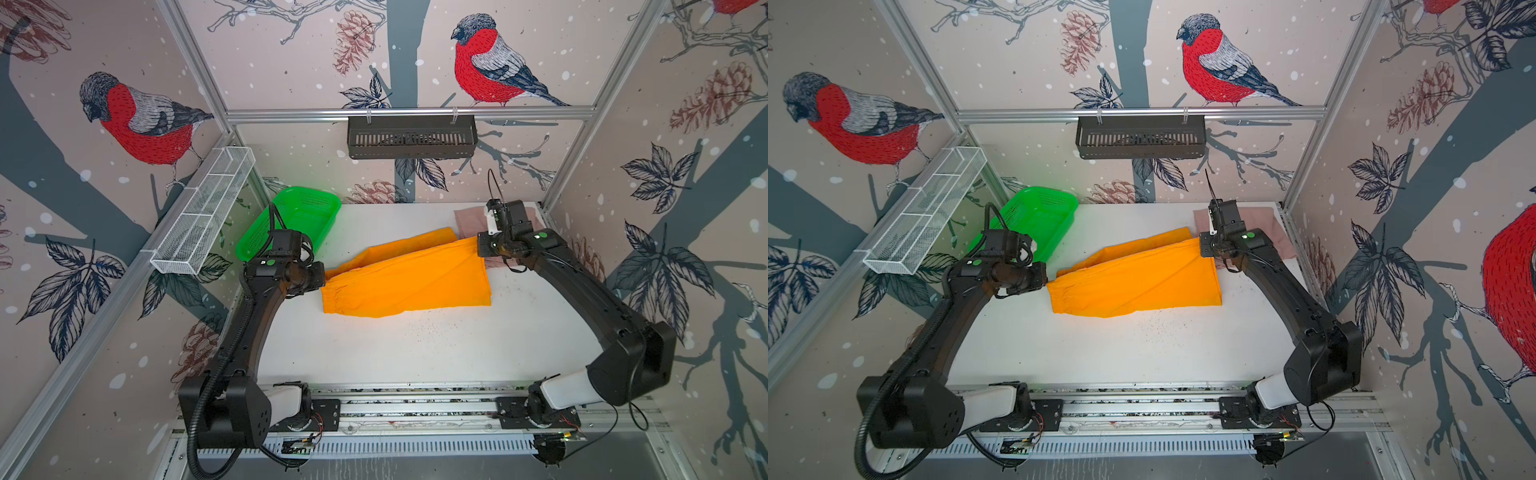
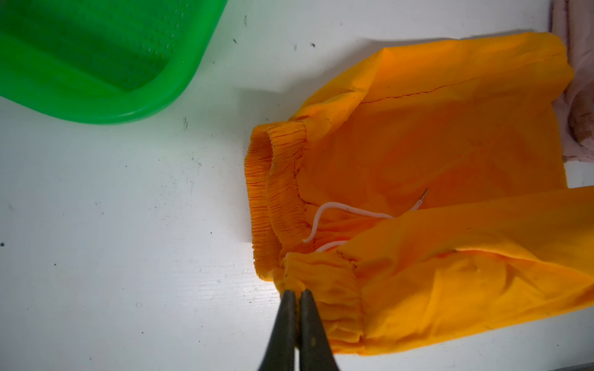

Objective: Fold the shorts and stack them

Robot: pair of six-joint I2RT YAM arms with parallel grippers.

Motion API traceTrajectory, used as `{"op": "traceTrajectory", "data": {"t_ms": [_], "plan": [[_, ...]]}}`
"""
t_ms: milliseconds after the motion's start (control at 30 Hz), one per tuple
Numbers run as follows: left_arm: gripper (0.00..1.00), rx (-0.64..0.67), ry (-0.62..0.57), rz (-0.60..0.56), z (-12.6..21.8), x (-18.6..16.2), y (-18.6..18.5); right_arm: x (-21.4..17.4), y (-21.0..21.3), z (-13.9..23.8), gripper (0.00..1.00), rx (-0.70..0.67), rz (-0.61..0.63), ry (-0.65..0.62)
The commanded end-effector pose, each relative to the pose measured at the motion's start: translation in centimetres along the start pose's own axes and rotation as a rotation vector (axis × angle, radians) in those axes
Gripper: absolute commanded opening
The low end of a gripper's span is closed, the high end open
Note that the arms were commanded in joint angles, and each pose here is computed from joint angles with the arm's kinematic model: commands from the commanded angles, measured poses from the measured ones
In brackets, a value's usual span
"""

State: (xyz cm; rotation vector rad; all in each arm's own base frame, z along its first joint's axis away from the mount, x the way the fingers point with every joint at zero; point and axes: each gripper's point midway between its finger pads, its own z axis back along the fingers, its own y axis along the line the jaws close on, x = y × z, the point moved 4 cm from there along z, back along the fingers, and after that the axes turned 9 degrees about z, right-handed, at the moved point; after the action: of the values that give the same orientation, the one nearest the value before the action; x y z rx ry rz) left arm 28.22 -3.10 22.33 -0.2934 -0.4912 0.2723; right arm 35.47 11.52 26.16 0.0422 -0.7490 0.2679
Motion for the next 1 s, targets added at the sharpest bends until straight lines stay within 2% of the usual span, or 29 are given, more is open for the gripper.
{"op": "traceTrajectory", "data": {"t_ms": [0,300,500,667,800,967], "plan": [[0.0,-0.02,-0.028,-0.059,1.3,-0.5,-0.9,-0.6,-0.8,1.6,0.0,-0.045,-0.014,-0.028],[0.0,-0.067,0.002,-0.111,2.3,-4.5,-2.7,-4.0,0.3,9.2,0.01,-0.059,-0.028,-0.136],[0.0,-0.034,-0.038,-0.093,4.8,-5.4,-1.9,-3.3,1.7,12.1,0.01,-0.069,0.004,-0.183],[0.0,-0.017,-0.05,-0.095,3.9,-5.0,-1.7,-0.5,1.9,10.5,0.01,-0.093,0.05,-0.211],[0.0,-0.015,-0.028,-0.092,1.6,-3.6,-2.3,2.2,1.1,7.3,0.0,-0.068,0.056,-0.2],[0.0,0.039,-0.067,-0.083,-0.5,-0.4,-2.3,5.0,0.9,2.1,0.01,-0.045,0.085,-0.158]]}}
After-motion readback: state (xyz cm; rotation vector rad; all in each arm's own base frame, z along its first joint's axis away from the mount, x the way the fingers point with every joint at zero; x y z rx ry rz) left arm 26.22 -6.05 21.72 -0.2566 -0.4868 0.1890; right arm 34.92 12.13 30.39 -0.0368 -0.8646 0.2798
